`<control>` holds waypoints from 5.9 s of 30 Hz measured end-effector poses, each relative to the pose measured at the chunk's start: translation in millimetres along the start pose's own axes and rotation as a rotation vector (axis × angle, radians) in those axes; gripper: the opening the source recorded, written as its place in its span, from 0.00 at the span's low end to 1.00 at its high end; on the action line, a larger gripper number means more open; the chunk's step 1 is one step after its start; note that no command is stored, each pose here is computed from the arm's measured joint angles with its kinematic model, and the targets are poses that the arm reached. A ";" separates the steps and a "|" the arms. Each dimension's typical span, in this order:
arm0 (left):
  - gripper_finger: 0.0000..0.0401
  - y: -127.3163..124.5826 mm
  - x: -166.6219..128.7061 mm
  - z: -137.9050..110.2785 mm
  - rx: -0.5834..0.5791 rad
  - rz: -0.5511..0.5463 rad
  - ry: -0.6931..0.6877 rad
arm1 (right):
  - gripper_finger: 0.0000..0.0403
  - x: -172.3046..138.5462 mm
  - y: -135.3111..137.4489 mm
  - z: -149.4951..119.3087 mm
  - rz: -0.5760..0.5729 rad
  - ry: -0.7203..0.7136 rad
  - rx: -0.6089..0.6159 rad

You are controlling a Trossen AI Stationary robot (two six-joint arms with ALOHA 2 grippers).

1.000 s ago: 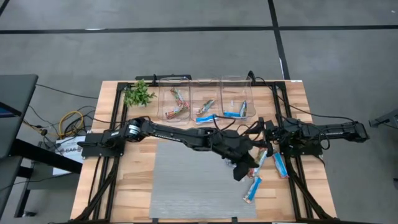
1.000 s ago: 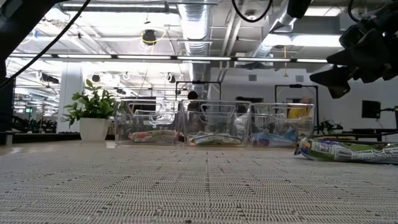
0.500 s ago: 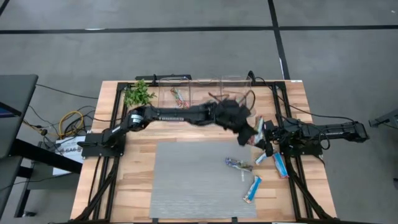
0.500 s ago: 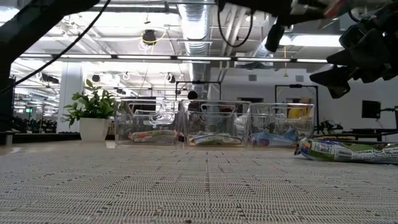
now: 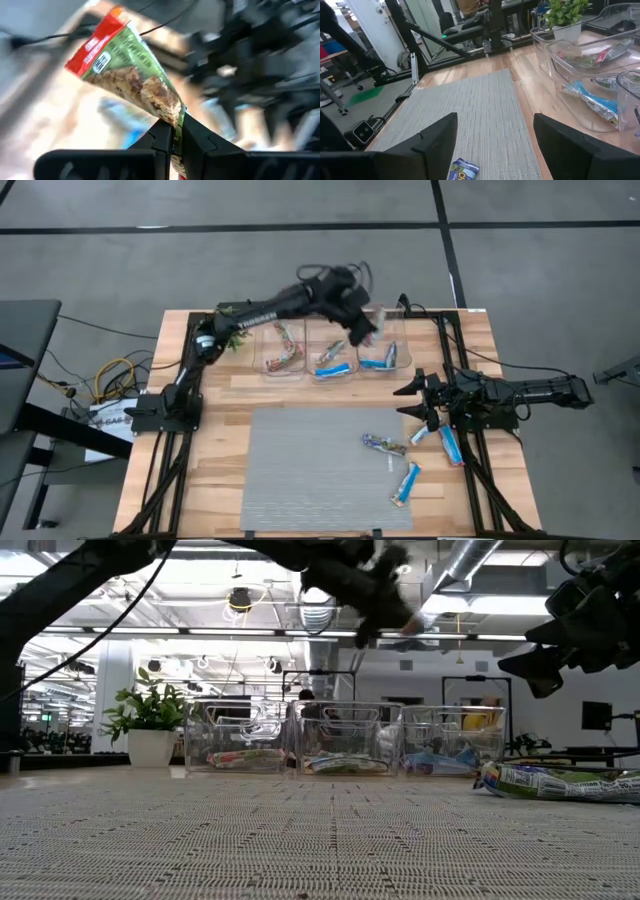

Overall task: Pick and place Granola Bars by type
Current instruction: Put the red granola bar into the left transparent bin, then put the blue granola bar into the right transparent bin

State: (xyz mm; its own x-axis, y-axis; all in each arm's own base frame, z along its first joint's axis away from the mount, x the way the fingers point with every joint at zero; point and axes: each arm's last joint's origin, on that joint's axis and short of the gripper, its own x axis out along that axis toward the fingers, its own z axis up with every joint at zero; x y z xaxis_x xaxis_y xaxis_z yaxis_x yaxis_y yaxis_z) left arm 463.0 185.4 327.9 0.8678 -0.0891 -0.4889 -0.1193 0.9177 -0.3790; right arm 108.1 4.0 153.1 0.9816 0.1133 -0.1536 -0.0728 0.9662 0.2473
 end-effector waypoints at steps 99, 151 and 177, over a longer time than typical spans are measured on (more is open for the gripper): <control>0.40 -294.6 -5.5 -85.5 0.267 -0.351 0.027 | 0.63 0.0 0.0 0.0 0.000 0.000 0.000; 0.40 -70.8 -209.1 -364.3 0.317 0.039 -0.421 | 0.63 0.0 0.0 0.0 0.000 0.000 0.000; 0.40 -68.2 -217.3 -375.7 0.527 0.002 -0.498 | 0.63 0.0 0.0 0.0 0.000 0.000 0.000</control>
State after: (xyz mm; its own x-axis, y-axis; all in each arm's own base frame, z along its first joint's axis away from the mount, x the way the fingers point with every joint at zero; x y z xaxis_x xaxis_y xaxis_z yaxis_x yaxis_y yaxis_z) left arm 101.4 -3.3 164.8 0.9996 -0.0158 -0.0253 0.0186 0.9935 0.1123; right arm 108.1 4.0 153.1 0.9816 0.1137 -0.1536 -0.0732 0.9662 0.2474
